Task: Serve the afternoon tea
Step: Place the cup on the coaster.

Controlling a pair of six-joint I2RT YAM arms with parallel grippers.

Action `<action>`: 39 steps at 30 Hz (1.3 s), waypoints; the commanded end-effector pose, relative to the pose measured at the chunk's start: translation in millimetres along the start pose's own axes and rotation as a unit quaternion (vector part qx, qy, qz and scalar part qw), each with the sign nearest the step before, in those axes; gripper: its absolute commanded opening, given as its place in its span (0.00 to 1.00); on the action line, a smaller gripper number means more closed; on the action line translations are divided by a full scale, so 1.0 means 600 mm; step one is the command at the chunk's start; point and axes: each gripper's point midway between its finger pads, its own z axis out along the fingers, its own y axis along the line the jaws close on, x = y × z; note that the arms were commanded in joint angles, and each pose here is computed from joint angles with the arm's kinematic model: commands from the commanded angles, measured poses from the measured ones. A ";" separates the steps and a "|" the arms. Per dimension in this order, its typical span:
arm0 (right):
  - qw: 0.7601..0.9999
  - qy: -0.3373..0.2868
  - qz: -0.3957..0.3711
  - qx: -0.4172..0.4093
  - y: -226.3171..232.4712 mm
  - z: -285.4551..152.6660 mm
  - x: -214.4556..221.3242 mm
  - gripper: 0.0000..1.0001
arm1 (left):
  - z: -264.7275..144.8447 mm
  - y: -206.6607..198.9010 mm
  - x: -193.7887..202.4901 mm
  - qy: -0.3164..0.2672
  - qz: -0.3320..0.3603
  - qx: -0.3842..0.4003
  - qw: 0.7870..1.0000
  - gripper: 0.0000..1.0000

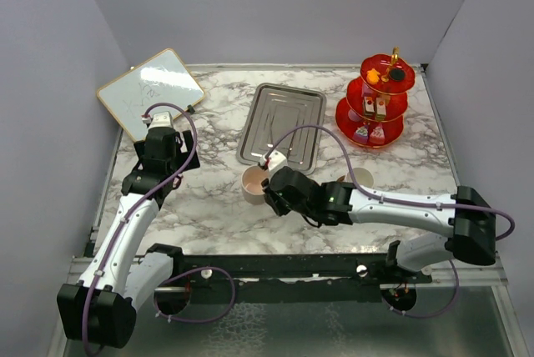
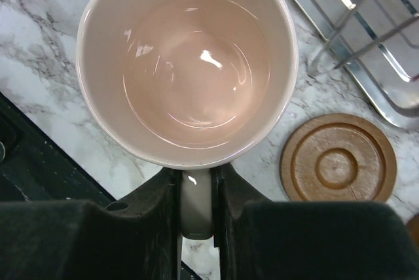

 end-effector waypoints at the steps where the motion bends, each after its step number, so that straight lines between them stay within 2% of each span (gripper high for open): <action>1: 0.996 -0.039 0.045 0.073 -0.044 -0.039 -0.032 0.01 | 0.002 0.004 -0.006 -0.011 -0.001 -0.006 1.000 0.99; 14: 0.973 -0.023 0.116 0.199 -0.142 -0.102 0.039 0.01 | 0.003 0.004 -0.003 -0.009 -0.006 -0.008 1.000 0.99; 27: 0.965 -0.024 0.133 0.224 -0.165 -0.110 0.072 0.01 | 0.004 0.005 0.000 -0.007 -0.005 -0.010 1.000 0.99; 39: 0.964 -0.019 0.139 0.225 -0.165 -0.081 0.098 0.01 | 0.007 0.003 0.004 -0.002 -0.005 -0.008 1.000 0.99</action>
